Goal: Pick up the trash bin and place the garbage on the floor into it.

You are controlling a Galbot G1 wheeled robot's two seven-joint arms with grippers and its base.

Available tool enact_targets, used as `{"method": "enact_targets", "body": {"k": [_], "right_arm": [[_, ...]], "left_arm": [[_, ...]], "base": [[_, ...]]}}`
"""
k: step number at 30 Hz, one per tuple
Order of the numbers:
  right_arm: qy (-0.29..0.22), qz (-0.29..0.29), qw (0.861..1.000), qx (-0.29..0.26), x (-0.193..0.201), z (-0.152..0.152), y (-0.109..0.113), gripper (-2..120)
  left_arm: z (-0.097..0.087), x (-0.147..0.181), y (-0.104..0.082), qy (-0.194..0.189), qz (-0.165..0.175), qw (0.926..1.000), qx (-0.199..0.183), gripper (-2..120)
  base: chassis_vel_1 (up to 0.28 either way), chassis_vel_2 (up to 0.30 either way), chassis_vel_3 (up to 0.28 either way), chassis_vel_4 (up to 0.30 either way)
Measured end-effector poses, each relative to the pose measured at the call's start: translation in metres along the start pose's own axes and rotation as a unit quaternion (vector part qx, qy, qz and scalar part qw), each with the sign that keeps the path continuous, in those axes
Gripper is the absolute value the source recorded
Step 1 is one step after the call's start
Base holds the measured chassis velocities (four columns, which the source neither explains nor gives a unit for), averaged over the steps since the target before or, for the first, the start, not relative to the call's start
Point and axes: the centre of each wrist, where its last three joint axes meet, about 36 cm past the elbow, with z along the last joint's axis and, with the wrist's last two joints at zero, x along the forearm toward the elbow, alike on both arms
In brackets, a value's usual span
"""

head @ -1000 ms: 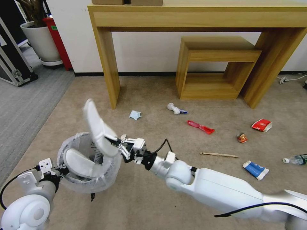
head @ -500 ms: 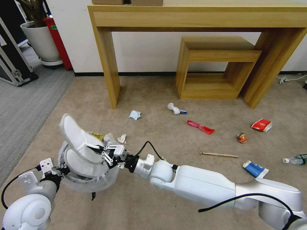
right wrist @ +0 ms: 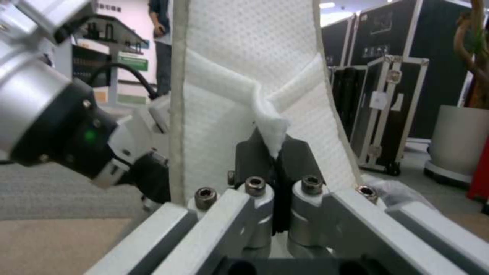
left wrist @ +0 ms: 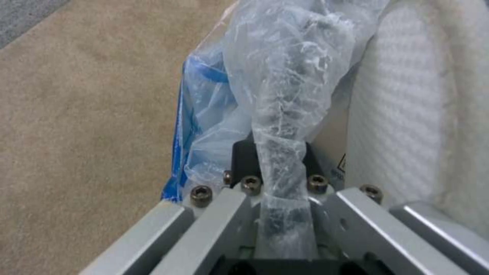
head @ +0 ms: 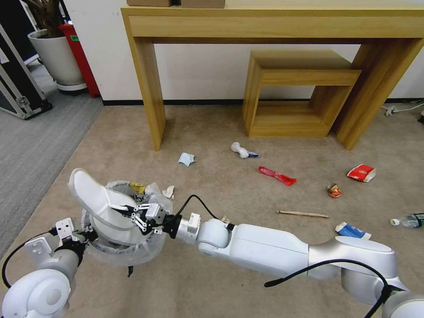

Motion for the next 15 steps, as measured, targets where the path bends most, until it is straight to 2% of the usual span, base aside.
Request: {"method": "enact_targets", "body": {"k": [7,13,15], "right_arm": [[0.020,0.006,1.000,0.007,0.0031,0.0037,-0.0026,1],[0.030,0.007,1.000,0.007,0.0068,0.0059,-0.0024,23],[0.030,0.008,1.000,0.007,0.0068,0.0058,-0.0023,25]], "left_arm": [[0.0006,0.0019,-0.0017,0.001,0.003,1.0000,0.000,0],[0.0015,0.0023,-0.0020,0.002,0.003,1.0000,0.000,0],[0.0015,0.0023,-0.0020,0.002,0.003,1.0000,0.000,0]], "base": [[0.000,0.000,0.000,0.000],[0.000,0.000,0.000,0.000],[0.000,0.000,0.000,0.000]]}}
